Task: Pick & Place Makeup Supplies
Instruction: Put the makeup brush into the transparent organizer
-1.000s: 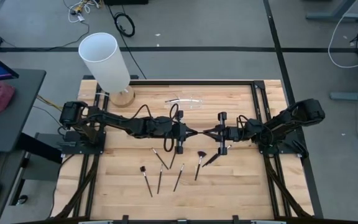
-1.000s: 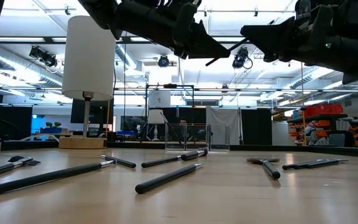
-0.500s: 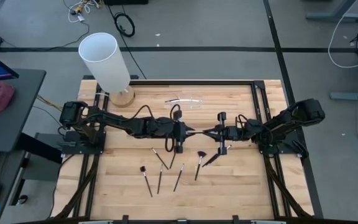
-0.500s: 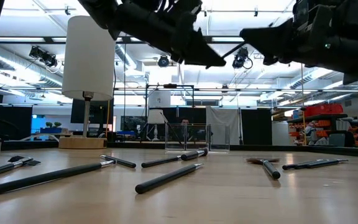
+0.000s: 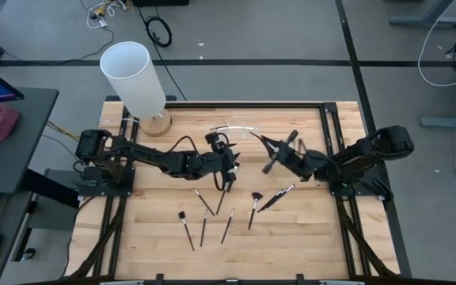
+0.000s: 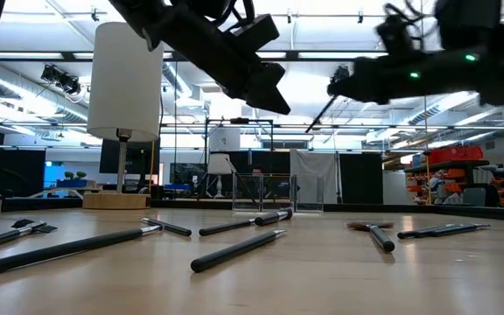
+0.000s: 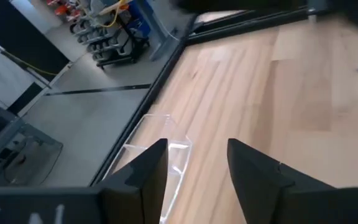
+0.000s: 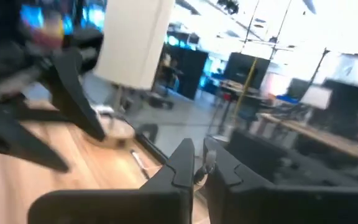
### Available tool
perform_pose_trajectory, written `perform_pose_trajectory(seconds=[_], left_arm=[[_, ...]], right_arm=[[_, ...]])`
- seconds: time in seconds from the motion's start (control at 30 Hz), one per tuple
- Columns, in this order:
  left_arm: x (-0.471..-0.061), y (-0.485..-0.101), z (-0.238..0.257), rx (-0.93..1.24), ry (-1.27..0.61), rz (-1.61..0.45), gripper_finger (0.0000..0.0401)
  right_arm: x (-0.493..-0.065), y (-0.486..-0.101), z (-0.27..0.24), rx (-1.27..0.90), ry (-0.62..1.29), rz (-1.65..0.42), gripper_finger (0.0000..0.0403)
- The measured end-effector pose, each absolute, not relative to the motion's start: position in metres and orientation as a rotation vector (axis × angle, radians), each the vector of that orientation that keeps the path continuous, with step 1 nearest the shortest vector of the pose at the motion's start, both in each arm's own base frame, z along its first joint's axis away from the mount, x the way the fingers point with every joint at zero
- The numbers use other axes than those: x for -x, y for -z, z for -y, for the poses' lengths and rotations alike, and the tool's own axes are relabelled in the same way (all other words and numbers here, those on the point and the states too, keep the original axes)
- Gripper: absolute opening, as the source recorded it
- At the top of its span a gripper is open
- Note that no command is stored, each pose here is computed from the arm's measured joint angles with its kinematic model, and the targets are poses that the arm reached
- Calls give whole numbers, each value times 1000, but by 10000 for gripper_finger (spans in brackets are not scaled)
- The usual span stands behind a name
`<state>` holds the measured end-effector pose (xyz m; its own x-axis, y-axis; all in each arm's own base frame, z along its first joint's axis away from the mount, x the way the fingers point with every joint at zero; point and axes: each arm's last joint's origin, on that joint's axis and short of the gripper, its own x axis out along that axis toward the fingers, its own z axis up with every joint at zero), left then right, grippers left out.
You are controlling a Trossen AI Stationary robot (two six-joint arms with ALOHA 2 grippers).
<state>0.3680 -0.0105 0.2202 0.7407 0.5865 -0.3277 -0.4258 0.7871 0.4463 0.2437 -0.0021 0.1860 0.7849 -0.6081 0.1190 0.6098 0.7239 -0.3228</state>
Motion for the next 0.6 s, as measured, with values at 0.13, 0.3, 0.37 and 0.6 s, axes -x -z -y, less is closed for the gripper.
perform_pose_trajectory(seconds=[0.13, 0.3, 0.37, 0.6], left_arm=[[-367, -218, 14, -370, -553, -498, 172], [-365, -216, 18, -382, -539, -524, 172], [-364, -214, 19, -390, -531, -543, 172], [-363, -211, 19, -404, -525, -575, 172]], right_arm=[[-280, -205, 17, 436, 683, -242, 15], [-305, -232, 56, 270, 632, -597, 15], [-307, -240, 69, 239, 667, -633, 15], [-304, -241, 97, 131, 615, -584, 14]])
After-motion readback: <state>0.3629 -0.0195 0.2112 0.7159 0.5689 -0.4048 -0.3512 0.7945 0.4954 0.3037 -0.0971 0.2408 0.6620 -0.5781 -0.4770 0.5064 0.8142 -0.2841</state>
